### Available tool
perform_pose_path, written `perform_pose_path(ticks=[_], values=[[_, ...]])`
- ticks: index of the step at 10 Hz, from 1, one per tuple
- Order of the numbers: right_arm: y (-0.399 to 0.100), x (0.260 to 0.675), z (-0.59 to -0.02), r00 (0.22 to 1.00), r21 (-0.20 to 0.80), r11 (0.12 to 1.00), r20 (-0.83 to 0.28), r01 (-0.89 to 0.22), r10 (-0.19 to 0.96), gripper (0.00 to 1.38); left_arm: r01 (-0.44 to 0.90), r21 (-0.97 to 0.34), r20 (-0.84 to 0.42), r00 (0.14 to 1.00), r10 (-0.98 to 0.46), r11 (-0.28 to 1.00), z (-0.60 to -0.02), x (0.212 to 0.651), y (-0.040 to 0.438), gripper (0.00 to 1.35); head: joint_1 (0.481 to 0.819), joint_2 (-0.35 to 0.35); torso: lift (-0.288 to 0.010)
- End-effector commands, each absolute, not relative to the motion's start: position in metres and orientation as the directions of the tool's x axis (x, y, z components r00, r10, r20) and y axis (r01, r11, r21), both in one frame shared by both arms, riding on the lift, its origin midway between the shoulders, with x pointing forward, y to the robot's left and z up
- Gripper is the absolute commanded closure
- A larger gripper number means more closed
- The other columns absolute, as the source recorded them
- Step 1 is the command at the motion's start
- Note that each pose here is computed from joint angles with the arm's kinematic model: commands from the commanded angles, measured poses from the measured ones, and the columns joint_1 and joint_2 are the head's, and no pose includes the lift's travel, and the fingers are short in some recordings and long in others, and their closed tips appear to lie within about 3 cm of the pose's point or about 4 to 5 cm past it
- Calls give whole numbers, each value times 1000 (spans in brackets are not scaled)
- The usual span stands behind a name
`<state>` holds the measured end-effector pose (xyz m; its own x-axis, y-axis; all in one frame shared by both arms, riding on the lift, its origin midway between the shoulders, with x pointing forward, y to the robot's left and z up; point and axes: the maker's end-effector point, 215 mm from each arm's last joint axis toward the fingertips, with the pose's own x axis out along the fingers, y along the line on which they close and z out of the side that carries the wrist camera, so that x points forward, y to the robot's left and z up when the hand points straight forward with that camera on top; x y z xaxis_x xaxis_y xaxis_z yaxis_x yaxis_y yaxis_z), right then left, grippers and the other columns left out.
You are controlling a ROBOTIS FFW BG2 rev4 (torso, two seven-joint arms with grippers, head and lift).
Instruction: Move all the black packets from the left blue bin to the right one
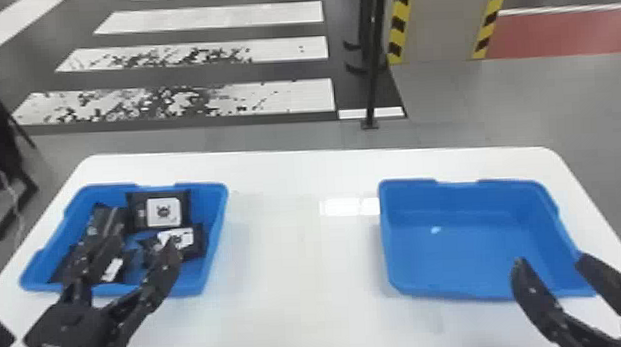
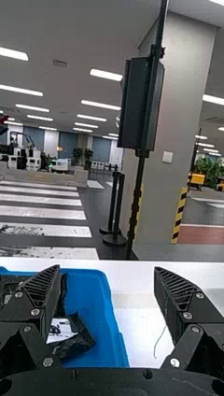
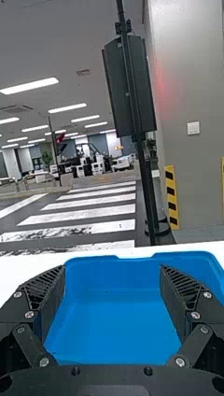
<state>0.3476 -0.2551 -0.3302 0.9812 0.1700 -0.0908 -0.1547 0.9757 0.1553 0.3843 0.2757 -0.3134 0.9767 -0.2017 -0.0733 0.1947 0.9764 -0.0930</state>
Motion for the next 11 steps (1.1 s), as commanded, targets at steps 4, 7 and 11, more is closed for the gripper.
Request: perform_pose_path(ticks=[4, 7, 11], values=[[-253, 349, -333, 981, 158, 975, -93, -157, 172, 300, 196, -107, -71, 976, -204, 975, -313, 385, 274, 371, 695, 33, -150], [-252, 348, -335, 980, 164, 974, -96, -158, 176, 300, 197, -107, -89, 974, -206, 975, -320, 386, 273, 371, 695, 32, -150], [-250, 349, -337, 978, 172, 971, -96, -165, 183, 300, 194, -24, -188, 963, -195, 981, -336, 408, 294, 371, 695, 55, -150]])
